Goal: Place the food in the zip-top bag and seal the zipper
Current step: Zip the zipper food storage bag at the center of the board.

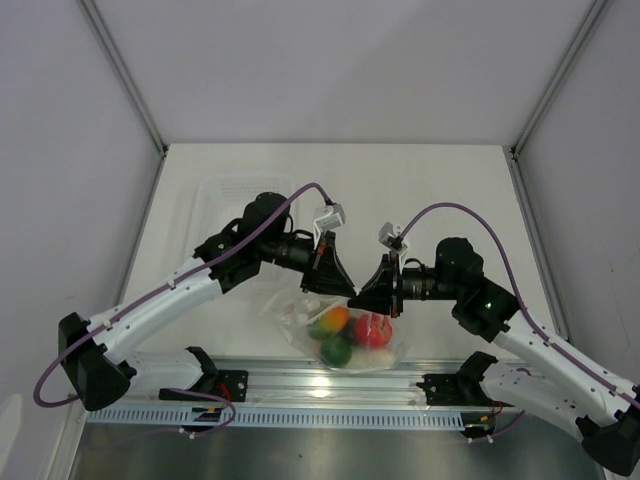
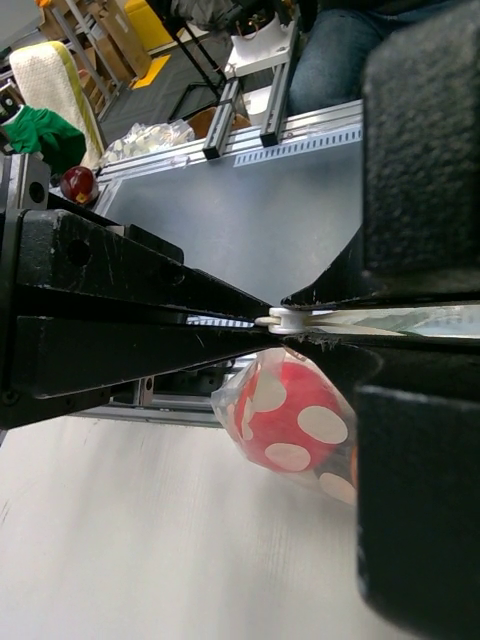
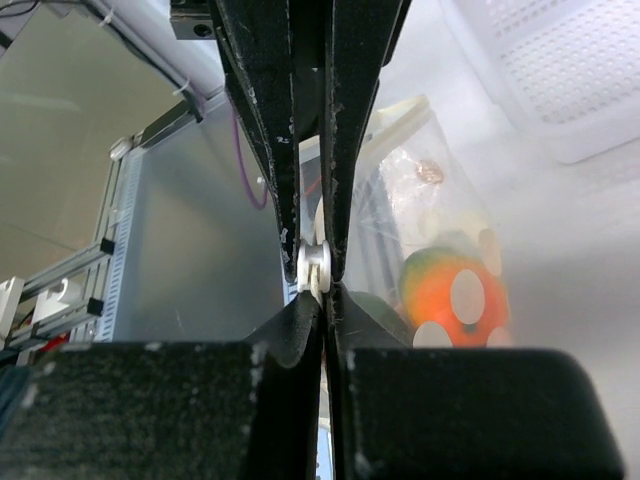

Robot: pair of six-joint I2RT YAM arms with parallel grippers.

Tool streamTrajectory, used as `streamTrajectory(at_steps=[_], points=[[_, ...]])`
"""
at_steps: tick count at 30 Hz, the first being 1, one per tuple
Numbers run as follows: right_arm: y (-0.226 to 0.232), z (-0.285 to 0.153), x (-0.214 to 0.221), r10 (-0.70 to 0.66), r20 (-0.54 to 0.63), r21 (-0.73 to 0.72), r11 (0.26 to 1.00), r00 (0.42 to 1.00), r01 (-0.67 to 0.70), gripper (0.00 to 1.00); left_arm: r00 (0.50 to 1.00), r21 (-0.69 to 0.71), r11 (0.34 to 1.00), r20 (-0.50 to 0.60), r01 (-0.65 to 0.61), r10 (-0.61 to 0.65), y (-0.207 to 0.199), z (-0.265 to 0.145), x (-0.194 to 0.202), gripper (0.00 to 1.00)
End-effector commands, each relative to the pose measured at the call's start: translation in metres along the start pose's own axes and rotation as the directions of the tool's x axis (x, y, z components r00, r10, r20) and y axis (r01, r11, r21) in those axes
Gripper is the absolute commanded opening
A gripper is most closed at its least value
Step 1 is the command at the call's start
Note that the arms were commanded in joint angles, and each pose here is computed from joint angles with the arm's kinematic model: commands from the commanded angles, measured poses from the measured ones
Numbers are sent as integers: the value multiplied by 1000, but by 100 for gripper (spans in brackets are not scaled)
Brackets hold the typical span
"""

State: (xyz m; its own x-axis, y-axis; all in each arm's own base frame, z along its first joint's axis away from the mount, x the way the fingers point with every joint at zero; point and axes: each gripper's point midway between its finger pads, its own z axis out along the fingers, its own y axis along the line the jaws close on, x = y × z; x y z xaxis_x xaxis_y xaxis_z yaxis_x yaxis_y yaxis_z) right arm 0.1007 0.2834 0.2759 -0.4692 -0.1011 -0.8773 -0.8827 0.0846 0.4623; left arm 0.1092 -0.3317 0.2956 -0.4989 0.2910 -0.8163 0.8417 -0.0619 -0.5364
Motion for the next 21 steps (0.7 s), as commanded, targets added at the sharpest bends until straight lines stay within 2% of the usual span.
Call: streamTrajectory(at_steps=[1, 6, 10, 21], points=[[8, -4, -37, -77, 123, 35, 997, 989, 73, 0, 1000, -59, 998, 0, -17, 17, 7, -2, -9, 1], [7, -2, -45, -26, 183, 39, 999, 983, 19, 0, 1000, -130, 991, -21, -1, -1, 19, -4, -4, 1], [0, -9, -50, -33, 241, 103, 995, 970, 8, 0, 999, -163, 987, -42, 10, -17, 24, -6, 3, 1], [-12, -15, -48, -26, 265, 164, 986, 964, -18, 0, 998, -204, 979, -54, 19, -31, 25, -21, 22, 1]])
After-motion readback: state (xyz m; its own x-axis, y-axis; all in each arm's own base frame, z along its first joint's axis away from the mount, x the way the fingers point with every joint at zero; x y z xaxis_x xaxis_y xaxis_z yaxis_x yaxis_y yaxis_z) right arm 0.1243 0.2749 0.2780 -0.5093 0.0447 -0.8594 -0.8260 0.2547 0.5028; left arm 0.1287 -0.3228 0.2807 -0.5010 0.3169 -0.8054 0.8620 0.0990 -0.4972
